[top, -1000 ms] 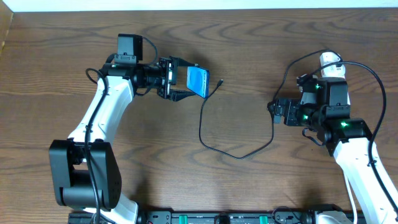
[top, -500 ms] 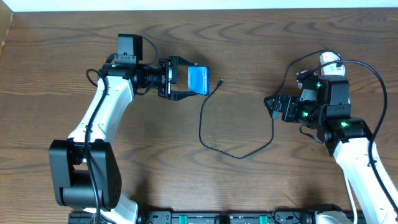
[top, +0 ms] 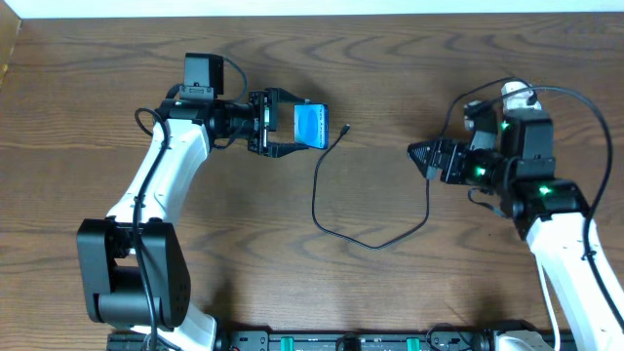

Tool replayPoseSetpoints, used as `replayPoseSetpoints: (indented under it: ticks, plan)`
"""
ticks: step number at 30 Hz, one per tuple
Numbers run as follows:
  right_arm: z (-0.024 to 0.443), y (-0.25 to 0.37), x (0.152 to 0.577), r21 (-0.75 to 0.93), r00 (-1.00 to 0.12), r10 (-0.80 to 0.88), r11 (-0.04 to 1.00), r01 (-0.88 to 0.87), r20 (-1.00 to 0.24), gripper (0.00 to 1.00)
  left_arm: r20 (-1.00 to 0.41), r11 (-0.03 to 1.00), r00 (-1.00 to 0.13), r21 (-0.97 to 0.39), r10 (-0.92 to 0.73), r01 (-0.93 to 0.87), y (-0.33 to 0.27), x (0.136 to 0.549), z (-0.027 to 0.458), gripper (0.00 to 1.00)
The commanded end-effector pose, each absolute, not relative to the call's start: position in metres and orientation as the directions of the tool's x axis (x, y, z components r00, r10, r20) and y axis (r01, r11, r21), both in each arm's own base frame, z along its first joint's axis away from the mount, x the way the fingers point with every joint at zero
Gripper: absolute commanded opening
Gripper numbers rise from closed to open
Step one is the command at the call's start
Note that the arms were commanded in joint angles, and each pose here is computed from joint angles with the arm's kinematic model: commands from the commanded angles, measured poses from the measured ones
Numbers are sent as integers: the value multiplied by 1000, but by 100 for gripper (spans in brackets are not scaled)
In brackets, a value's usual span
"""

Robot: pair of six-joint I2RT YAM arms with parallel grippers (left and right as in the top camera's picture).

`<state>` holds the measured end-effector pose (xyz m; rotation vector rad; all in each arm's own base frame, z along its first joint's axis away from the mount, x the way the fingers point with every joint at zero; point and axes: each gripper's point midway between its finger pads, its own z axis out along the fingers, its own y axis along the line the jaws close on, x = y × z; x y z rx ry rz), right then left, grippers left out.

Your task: Plug charger to phone and switch on socket

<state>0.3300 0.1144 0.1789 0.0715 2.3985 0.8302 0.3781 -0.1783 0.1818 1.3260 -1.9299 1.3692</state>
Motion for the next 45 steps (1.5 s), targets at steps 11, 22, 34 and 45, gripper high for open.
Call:
replayPoseSetpoints:
  ticks: [11,22,34,45]
  plan:
    - [261,203,362,569,-794,46,722,-392,-606,84,715,72,-520,-555,-468,-829,-175,380,195,63]
    - [261,274,364,533,-773,-10,718,-447,-635,74,715,72,-520,-555,-468,-829,-175,380,195,63]
    - [225,320,364,559,-808,-29,707,-433,-589,61,714,72,-520,-556,-468,-828,-175,381,195,63]
    - [217,326,368,570,-818,-16,709,-415,-575,36,715,71,-519,-555,-468,-829,-175,381,195,63]
